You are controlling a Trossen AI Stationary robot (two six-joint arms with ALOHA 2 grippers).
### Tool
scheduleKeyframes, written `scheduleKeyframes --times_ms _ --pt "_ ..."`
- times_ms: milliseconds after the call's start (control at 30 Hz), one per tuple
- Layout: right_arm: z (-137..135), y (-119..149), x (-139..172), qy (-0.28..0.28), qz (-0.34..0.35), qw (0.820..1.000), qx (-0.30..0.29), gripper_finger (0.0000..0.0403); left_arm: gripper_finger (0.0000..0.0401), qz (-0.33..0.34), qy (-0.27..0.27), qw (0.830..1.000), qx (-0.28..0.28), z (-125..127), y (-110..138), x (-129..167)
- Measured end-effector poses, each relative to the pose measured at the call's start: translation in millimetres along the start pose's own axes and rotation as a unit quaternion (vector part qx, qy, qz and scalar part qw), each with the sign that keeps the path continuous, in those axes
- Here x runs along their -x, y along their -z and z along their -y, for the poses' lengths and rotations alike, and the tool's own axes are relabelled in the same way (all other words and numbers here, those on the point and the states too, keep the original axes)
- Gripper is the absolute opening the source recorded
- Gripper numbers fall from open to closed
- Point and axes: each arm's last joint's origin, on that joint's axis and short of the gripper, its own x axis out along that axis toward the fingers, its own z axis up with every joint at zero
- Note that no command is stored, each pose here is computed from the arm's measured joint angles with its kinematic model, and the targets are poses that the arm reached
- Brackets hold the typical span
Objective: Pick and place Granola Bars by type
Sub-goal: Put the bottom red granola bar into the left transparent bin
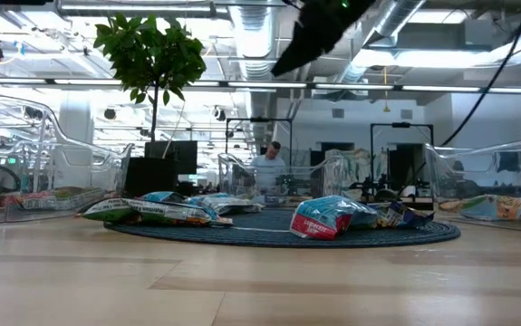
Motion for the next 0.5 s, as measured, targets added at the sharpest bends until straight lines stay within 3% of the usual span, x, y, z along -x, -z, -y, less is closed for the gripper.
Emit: scheduleKeyframes --times_ms 300,500 --pt "-17 42 22 -0.029 0.093 0.995 -0.011 0.0118 0.0087 -0.003 0.002 1.000 -0.009 0 0 0" --pt "-43 57 40 -0.068 0.191 0.979 -0.002 0.0118 0.0087 -0.004 0.001 1.000 -0.003 1 0 -1"
